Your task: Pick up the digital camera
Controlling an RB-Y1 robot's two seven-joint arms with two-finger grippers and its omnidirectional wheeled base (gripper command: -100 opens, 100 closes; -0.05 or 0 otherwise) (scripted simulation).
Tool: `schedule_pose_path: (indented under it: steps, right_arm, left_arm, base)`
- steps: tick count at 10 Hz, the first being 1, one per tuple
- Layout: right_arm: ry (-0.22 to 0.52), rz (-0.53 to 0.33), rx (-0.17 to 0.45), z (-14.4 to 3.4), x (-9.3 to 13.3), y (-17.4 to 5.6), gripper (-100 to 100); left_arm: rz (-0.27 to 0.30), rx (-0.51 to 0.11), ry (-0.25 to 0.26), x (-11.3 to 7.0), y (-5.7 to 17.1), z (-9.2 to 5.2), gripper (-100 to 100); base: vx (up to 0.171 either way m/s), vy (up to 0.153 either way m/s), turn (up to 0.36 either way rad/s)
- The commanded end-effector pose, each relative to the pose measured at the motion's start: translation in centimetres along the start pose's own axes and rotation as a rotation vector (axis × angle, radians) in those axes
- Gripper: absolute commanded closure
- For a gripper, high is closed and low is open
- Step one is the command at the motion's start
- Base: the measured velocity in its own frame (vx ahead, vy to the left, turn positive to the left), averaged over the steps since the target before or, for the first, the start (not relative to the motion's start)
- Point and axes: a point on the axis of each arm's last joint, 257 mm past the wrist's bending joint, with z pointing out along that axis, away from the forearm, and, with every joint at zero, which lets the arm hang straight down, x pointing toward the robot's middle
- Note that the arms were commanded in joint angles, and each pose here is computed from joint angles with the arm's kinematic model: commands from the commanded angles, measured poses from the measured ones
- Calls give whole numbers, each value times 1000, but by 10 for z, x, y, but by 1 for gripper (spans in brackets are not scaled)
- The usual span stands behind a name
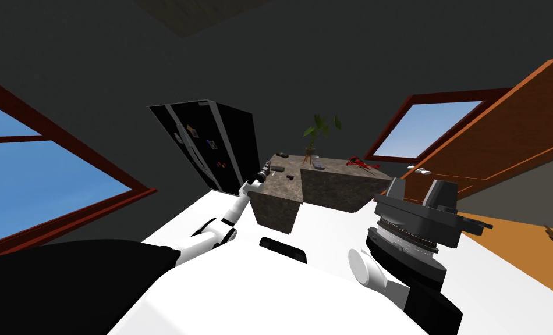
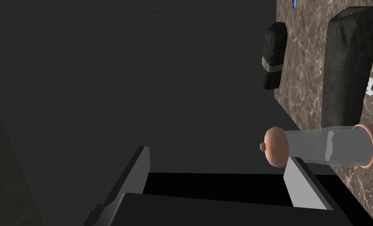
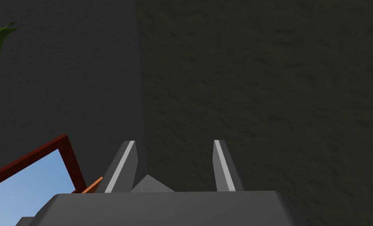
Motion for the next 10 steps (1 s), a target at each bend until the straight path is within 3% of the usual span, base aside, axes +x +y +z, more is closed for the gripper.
schedule_pose_path:
  steps: [1,6,10]
  right_arm:
    - [0,0,0,0,0,0,0]
    - [0,0,0,0,0,0,0]
    - [0,0,0,0,0,0,0]
  left_arm:
    - [-1,-33,2,2,10,7,-100]
    - [1,-183,24,-1,33,38,-100]
    - [-2,-304,29,-3,62,47,-100]
  base:
    - [-4,-2,20]
    - [-1,-16,-97]
    - [4,-17,-58]
